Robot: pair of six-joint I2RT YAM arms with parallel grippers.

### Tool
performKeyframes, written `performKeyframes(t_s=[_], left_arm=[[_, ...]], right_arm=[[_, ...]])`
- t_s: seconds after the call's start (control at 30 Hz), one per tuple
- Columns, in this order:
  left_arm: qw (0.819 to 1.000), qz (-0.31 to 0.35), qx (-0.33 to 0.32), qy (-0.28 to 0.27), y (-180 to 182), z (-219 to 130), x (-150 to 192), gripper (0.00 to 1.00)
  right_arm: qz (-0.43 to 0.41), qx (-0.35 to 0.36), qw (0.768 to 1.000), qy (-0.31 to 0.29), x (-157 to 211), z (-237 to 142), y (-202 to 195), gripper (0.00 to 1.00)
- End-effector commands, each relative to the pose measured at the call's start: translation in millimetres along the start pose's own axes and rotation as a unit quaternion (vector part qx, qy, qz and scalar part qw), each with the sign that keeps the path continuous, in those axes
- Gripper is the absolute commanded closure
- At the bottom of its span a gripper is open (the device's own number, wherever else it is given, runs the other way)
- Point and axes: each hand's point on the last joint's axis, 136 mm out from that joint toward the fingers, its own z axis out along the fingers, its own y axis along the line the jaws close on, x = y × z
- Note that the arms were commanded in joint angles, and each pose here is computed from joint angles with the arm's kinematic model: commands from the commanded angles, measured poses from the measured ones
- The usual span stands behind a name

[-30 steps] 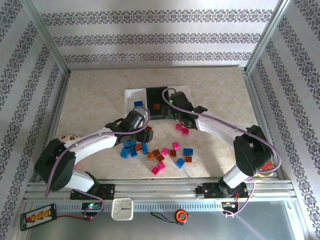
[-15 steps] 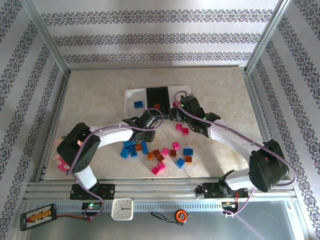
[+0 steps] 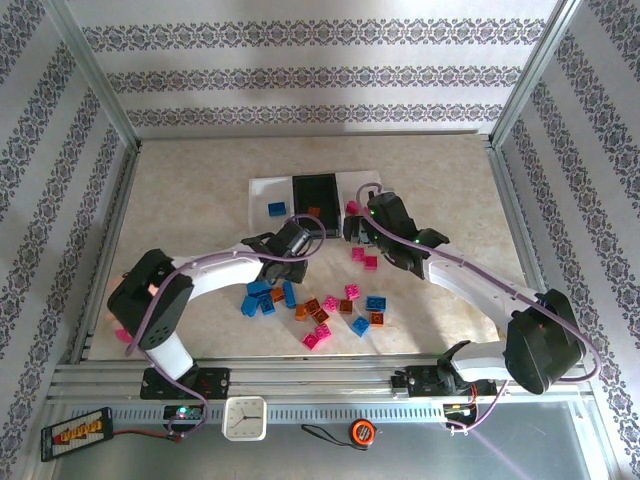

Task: Sort the legos into containers by color
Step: Pick up the lego from the center of the table, then place the lego in the container.

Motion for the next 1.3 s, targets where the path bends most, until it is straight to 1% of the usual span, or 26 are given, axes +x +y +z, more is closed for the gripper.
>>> performKeyframes(t_s=[0.0,0.07,0.17,0.23,0.4,0.5,0.6,0.7,0.77,0.83,0.93,1.0,1.1,1.17,1.23,1.27], left_arm=[[0.998,-0.018,0.042,-0.049,-14.6,-25.4,-46.9,0.73],[0.997,-0.033,0.045,-0.056,-9.7,-22.8,-68.9,0.73],[0.995,-0.050,0.051,-0.064,-4.2,-8.7,-99.3,0.74],[0.995,-0.060,0.056,-0.059,-2.1,6.9,-114.3,0.74],[0.994,-0.084,0.040,-0.055,12.4,36.2,-139.2,0.73],[0.993,-0.096,0.041,-0.054,18.9,47.3,-150.8,0.69],[0.993,-0.097,0.039,-0.048,19.9,57.2,-157.1,0.62],[0.993,-0.100,0.043,-0.050,18.6,58.7,-162.9,0.52],[0.992,-0.102,0.049,-0.059,16.4,50.5,-168.7,0.44],[0.990,-0.103,0.056,-0.073,14.4,37.5,-174.0,0.39],[0.987,-0.105,0.075,-0.096,9.1,8.7,-177.8,0.33],[0.984,-0.109,0.087,-0.111,7.4,-12.5,-173.3,0.28],[0.978,-0.121,0.105,-0.133,8.9,-41.9,-153.7,0.18],[0.975,-0.132,0.116,-0.140,11.5,-56.4,-131.3,0.07],[0.971,-0.143,0.124,-0.144,14.5,-67.0,-110.2,0.00],[0.970,-0.149,0.126,-0.142,17.0,-69.9,-95.8,0.00]], right_arm=[[0.013,0.009,1.000,-0.008,2.0,-3.2,-9.1,0.25],[0.015,0.011,1.000,-0.004,6.3,-2.9,-11.4,0.25],[0.018,0.016,1.000,-0.002,10.6,-5.0,-15.5,0.25],[0.019,0.021,1.000,0.000,14.3,-6.6,-19.7,0.25],[0.023,0.020,1.000,0.006,24.0,-11.9,-24.0,0.24],[0.025,0.020,0.999,0.012,31.6,-14.2,-27.1,0.24],[0.028,0.022,0.999,0.017,38.4,-15.9,-31.0,0.23],[0.027,0.020,0.999,0.025,44.2,-17.7,-32.2,0.22],[0.025,0.019,0.999,0.034,47.6,-18.1,-32.1,0.22],[0.025,0.018,0.999,0.043,52.3,-17.3,-32.3,0.22],[0.022,0.021,0.998,0.057,59.9,-17.8,-33.7,0.22],[0.019,0.027,0.997,0.069,66.0,-18.5,-36.2,0.22],[0.014,0.037,0.995,0.090,78.1,-17.6,-41.2,0.21],[0.015,0.047,0.993,0.103,87.4,-15.6,-46.6,0.21],[0.015,0.053,0.992,0.114,94.7,-12.5,-49.5,0.21],[0.016,0.057,0.991,0.119,97.7,-10.2,-50.9,0.21]])
